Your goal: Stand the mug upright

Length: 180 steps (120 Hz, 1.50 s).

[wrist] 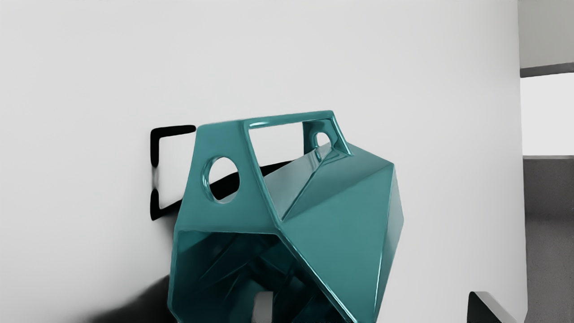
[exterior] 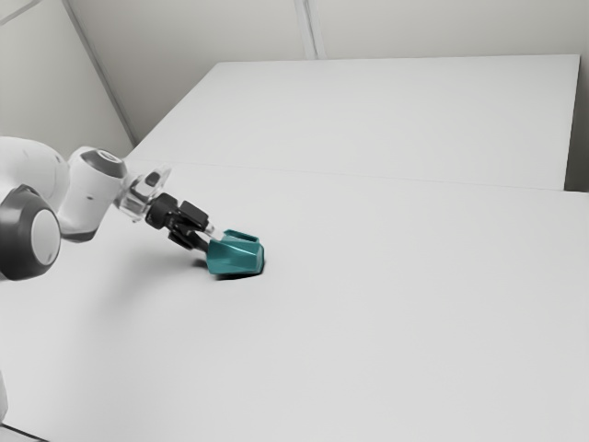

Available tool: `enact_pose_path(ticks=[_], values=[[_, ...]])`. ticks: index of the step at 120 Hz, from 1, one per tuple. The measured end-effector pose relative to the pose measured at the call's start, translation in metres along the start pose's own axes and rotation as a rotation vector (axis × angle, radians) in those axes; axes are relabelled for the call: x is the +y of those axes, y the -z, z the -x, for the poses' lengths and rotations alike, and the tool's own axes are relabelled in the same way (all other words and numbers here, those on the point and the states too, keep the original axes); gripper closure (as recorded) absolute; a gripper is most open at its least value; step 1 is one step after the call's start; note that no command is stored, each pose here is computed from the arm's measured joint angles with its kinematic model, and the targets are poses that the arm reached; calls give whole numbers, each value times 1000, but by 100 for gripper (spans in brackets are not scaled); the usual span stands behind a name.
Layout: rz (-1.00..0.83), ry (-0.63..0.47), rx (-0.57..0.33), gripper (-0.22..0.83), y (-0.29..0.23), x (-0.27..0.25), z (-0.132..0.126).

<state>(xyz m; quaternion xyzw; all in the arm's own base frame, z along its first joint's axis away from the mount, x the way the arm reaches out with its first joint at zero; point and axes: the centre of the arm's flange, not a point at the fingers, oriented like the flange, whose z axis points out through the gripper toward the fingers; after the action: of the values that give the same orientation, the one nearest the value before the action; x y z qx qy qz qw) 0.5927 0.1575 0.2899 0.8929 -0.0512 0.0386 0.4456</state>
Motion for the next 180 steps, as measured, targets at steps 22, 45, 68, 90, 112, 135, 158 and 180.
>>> enact_pose_path(ticks=[22,45,68,90,112,135,158,180], values=[[66,7,11,45,-7,-8,14],[92,-9,27,60,-7,-10,17],[118,-25,50,72,-9,-8,15],[126,-46,58,76,-11,-4,13],[126,-89,72,78,1,12,10],[74,-197,64,78,28,64,2],[-184,-332,-75,79,48,128,1],[-505,-401,-236,79,47,162,13]])
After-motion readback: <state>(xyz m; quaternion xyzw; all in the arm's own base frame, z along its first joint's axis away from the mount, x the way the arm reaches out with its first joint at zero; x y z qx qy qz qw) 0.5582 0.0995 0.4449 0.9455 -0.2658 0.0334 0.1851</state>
